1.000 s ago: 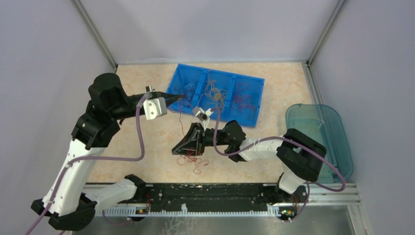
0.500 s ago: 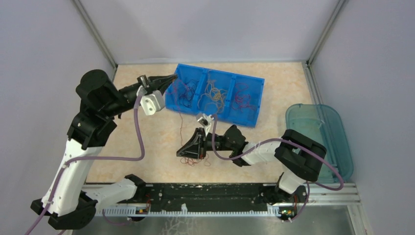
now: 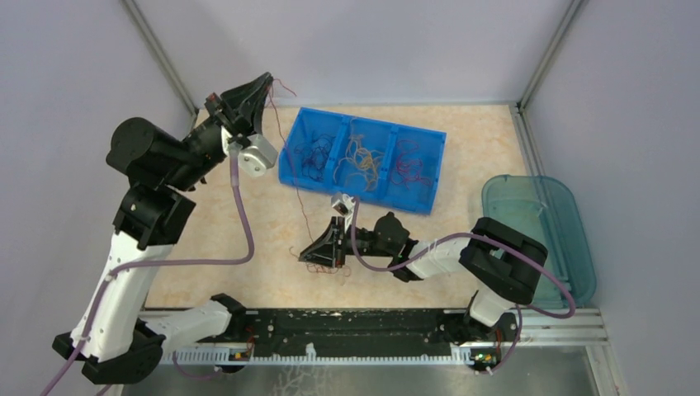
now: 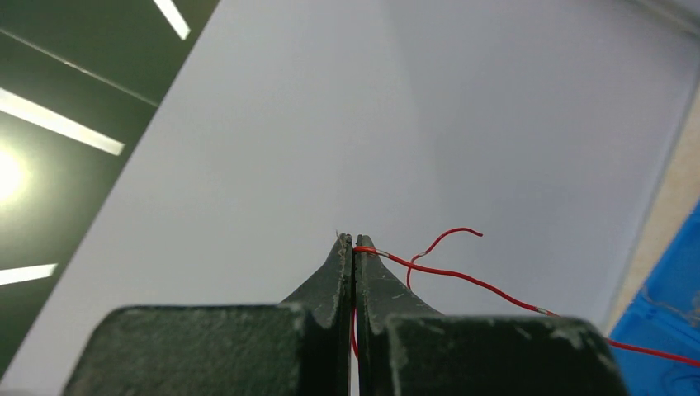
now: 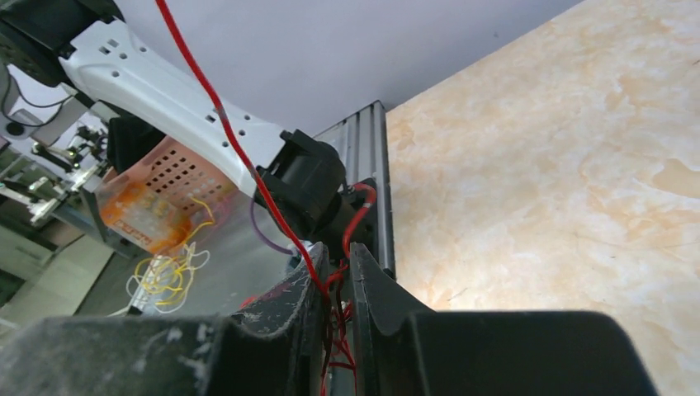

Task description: Untangle the cables

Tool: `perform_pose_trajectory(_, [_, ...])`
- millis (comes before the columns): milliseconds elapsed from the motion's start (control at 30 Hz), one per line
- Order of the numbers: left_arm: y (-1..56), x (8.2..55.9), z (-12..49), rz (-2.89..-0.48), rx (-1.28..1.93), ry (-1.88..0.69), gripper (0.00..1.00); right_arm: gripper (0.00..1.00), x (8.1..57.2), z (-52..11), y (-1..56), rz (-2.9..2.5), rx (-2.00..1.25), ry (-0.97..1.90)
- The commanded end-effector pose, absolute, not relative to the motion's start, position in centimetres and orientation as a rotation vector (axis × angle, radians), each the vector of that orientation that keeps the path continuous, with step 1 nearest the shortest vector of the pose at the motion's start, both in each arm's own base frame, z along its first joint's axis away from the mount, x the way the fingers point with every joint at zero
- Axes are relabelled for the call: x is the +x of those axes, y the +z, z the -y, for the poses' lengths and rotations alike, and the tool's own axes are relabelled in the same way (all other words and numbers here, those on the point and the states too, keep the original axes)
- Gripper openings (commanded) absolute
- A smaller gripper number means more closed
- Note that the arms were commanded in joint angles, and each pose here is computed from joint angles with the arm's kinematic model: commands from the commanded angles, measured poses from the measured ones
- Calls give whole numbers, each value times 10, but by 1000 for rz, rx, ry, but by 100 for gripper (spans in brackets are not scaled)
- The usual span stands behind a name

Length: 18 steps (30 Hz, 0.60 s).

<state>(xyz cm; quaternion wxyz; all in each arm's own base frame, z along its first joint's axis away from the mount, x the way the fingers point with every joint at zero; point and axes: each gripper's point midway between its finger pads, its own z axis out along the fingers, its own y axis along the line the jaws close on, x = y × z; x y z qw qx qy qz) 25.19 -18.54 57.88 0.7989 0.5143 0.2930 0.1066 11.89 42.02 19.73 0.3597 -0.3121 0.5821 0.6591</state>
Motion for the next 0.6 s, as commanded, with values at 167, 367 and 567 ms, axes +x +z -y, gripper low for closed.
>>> perform_pose_trajectory(167, [682,243,132,-430,762,602,0,18,127,-415,168,-1557,-813,1593])
perform_pose_trajectory(367, [714,238,123,-383,674,652,0,18,128,-413,164,-1569,-811,1569])
perform_pose_trajectory(567, [749,230,119,-285,621,757,0,20,133,-410,153,-1603,-814,1520])
